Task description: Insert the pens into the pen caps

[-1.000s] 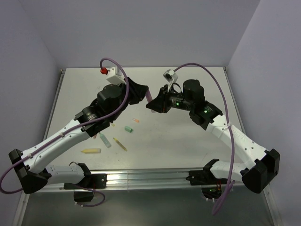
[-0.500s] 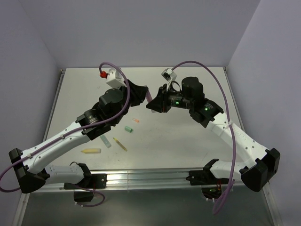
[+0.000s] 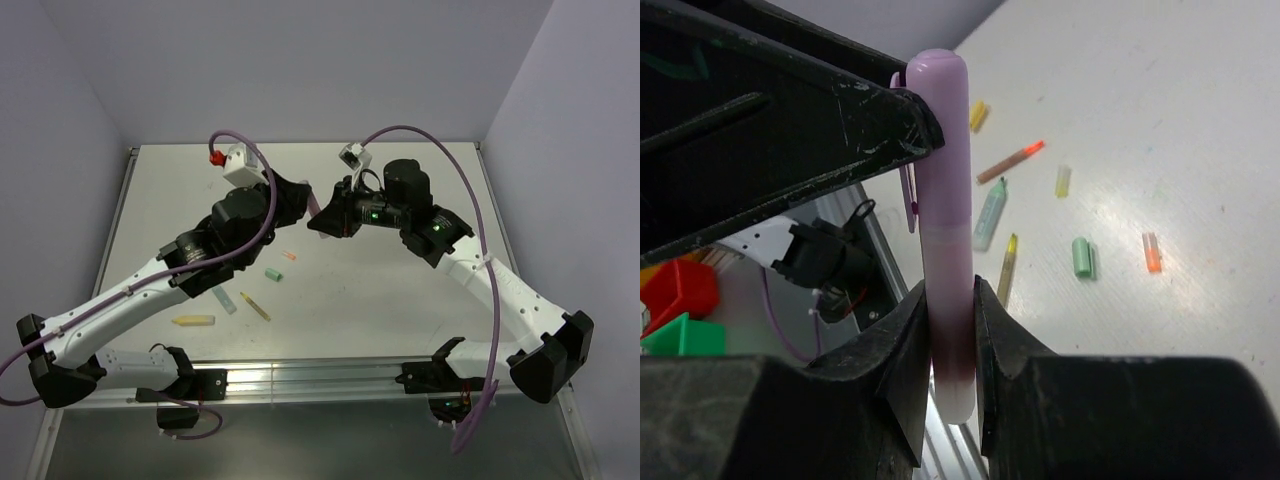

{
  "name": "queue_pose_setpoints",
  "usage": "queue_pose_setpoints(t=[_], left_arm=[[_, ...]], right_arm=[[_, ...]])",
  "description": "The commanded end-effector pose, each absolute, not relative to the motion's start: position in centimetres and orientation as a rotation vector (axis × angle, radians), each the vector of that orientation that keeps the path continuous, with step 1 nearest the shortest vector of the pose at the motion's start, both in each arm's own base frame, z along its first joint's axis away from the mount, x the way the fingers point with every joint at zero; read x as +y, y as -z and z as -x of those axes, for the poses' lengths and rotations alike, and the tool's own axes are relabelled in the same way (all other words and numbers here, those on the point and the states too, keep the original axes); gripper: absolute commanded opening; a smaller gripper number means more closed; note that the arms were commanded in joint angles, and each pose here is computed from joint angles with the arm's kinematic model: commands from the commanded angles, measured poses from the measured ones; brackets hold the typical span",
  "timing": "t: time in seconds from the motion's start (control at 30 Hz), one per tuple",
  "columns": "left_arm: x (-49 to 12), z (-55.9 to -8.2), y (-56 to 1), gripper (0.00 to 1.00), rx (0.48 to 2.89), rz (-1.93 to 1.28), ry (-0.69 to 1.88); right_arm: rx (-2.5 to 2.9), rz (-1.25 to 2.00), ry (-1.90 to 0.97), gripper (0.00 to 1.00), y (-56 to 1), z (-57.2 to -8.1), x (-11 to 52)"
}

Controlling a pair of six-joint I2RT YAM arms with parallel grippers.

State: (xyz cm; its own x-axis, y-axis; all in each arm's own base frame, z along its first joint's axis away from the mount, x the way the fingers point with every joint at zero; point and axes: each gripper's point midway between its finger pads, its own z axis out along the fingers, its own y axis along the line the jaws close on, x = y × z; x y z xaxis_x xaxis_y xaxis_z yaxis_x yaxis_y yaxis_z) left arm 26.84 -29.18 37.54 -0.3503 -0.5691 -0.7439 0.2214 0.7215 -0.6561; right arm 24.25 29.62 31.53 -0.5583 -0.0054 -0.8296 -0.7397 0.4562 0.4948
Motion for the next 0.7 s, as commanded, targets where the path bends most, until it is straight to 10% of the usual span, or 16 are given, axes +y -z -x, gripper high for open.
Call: queue_pose_setpoints(t=[0.0,0.27,0.5,0.67], left_arm=[[-30.5,-22.6,-36.5,0.14,1.913,0.071,0.846],[-22.2,-27.4,-49.9,0.57,1.561,0.257,0.713],[-20.8,-27.7,-50.4,0.98,1.530,0.203,0.715],[-20.2,-28.8,-46.5,0.99,1.621,0.219,0.744]], right_arm=[[1.524,0.499,-1.046,0.00,-40.9,-28.4,28.5],[1.663,0.556,-1.072,0.00,-35.1,-25.5,27.7],[1.887,0.430,-1.010,0.00,-29.8,-30.3,27.8],[2.035,0.252,-0.943,0.00,-25.3,-37.5,26.1]])
